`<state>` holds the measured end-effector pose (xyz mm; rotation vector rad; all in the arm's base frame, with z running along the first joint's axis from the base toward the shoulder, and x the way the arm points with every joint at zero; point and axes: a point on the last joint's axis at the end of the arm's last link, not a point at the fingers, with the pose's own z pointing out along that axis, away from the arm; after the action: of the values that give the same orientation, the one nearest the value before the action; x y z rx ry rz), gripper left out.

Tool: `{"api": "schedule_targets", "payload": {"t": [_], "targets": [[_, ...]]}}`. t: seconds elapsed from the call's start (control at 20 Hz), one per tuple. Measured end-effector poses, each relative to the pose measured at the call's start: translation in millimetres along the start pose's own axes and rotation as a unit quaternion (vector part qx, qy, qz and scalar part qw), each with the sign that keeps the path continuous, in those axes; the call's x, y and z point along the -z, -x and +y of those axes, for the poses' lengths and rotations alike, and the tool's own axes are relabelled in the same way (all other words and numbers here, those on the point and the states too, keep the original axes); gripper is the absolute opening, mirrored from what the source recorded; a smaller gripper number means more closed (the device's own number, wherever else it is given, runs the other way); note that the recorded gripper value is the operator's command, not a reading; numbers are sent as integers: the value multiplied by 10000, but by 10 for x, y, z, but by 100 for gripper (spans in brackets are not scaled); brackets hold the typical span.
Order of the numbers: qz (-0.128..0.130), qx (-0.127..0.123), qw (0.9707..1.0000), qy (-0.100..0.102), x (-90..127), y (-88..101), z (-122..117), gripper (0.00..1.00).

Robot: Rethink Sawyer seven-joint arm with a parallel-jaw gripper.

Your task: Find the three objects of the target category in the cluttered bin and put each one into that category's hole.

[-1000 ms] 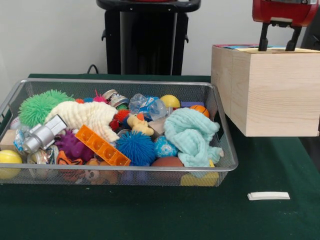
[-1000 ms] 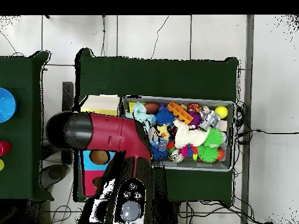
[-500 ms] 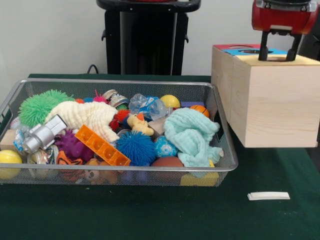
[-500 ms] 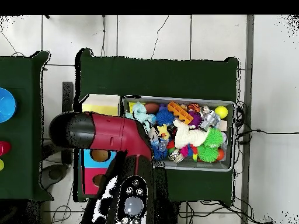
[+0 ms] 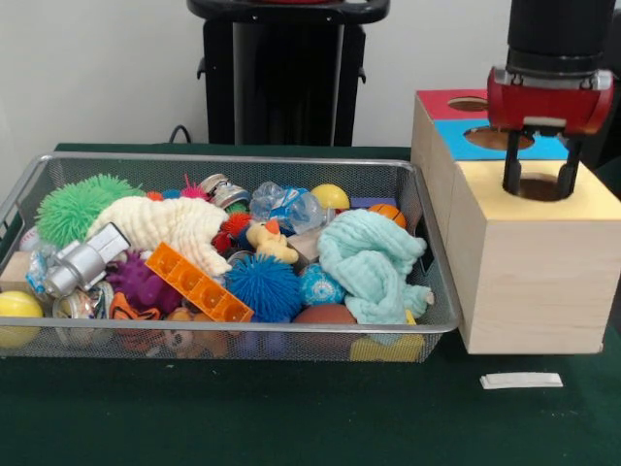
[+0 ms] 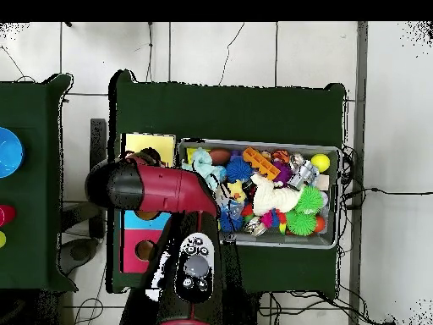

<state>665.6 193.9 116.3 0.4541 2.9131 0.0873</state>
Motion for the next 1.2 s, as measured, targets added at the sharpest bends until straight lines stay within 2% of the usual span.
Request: {"api": "schedule_targets", "payload": {"t": [0.1,0.35,1.2], "targets": [[-167,-2,9999,38,-156,1,4,100],[-313,-13,9995,87,-322,-5,7,100],[-278,-63,9995,145,-352,11,-5,100]]}}
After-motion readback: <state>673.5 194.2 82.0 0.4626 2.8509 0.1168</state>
